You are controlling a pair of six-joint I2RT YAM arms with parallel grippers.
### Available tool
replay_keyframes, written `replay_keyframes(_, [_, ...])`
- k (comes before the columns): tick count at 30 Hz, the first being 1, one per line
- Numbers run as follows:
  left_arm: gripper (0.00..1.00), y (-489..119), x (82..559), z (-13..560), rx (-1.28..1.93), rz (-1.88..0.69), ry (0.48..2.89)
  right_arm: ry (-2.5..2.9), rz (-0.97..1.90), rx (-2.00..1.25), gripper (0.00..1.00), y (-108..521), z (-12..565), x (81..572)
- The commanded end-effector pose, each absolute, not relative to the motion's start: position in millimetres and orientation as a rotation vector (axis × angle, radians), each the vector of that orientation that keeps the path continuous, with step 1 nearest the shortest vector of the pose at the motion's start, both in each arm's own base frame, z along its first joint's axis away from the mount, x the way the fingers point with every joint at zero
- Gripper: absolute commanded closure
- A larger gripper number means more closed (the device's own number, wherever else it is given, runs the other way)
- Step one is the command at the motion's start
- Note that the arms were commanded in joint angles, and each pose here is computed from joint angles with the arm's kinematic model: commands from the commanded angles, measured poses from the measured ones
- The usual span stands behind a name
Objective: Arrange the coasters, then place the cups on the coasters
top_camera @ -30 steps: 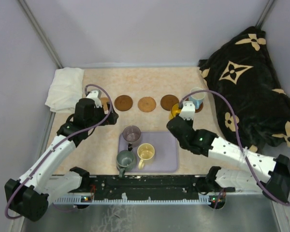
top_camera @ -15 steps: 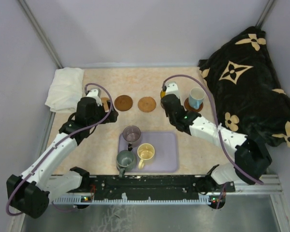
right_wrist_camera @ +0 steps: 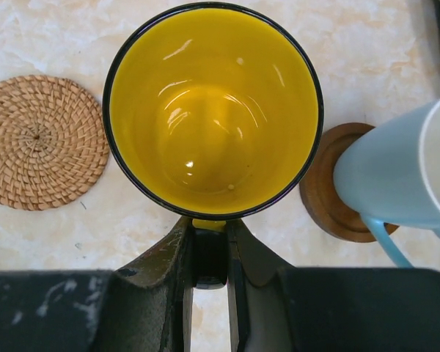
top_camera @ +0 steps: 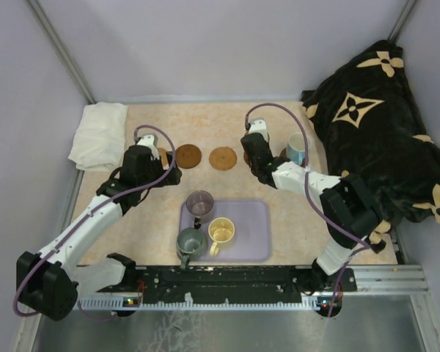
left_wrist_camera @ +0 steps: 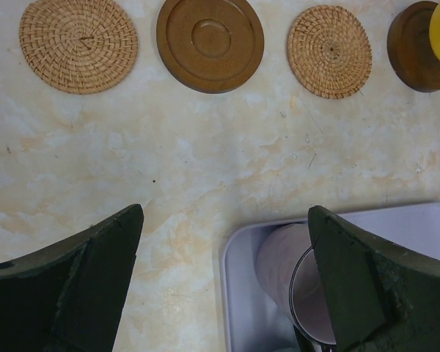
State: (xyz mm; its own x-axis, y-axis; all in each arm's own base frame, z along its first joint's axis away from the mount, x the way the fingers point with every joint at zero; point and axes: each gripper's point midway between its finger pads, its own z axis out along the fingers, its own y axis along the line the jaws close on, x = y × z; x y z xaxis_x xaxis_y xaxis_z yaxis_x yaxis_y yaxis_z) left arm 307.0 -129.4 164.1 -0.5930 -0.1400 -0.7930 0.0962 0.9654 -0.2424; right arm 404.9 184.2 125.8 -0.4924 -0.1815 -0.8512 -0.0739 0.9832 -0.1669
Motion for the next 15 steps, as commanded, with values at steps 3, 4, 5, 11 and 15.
replay_keyframes(3, [0.01,-134,318,177,-0.009,-0.324,2.150,1.918,-0.022,-0.018,1.00,204,166,445])
replay_keyframes(4, [0.01,-134,318,176,-0.006,-0.320,2.154,1.919,-0.019,-0.010,1.00,204,165,446])
replay_keyframes(5, [0.01,-134,319,175,-0.005,-0.319,2.157,1.922,-0.017,-0.007,1.00,204,162,447])
replay_keyframes(11, [0.01,-133,317,174,-0.003,-0.308,2.164,1.925,-0.024,0.016,1.00,199,154,450])
replay_keyframes(15, [0.01,-130,316,174,-0.009,-0.299,2.167,1.925,-0.022,0.040,1.00,194,152,451])
